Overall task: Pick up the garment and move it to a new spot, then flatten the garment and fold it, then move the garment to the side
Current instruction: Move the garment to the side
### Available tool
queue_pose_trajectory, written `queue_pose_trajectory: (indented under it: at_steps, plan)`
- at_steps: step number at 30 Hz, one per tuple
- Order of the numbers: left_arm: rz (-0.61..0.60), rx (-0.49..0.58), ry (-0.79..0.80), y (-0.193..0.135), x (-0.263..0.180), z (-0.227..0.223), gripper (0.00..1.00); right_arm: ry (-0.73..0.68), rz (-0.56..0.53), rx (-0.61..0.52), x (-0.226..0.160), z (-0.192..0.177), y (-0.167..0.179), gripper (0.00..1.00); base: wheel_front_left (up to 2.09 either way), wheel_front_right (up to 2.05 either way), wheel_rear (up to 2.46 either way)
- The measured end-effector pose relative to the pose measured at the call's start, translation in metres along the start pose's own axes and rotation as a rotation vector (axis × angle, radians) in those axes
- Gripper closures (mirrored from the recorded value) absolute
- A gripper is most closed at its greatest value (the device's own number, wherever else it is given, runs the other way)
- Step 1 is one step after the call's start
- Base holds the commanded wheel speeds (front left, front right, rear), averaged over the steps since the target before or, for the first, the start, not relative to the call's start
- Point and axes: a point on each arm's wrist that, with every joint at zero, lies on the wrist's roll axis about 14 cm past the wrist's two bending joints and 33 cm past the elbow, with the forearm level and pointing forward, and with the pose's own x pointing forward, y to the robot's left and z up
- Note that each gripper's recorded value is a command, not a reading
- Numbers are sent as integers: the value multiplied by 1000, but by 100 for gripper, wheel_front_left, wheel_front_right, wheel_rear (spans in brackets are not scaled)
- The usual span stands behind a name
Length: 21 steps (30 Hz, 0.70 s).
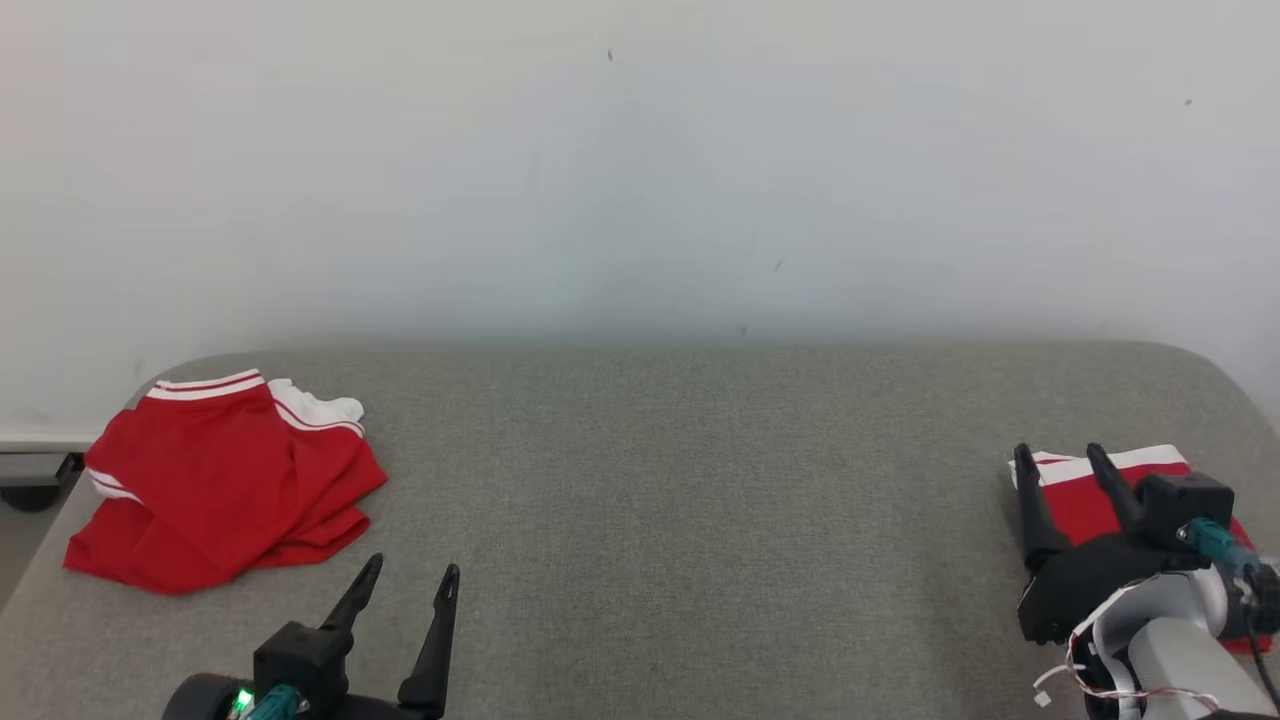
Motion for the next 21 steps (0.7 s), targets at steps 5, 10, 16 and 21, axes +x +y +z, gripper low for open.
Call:
queue_pose_trajectory:
  at_steps: [5, 10, 16, 21]
  plan:
    - [4, -3, 7, 1, -4, -3, 0, -35, -6, 61, -17, 2, 3, 0, 0, 0, 0]
    - [24, -7, 4, 6, -4, -2, 0, -12, -25, 98, -32, -11, 2, 0, 0, 0, 0]
    - [57, -17, 32, 15, -9, -12, 0, -1, -19, 128, -37, -18, 11, 0, 0, 0, 0]
    - [72, -20, 39, 19, -10, -14, 0, -7, -3, 130, -37, -17, 16, 0, 0, 0, 0]
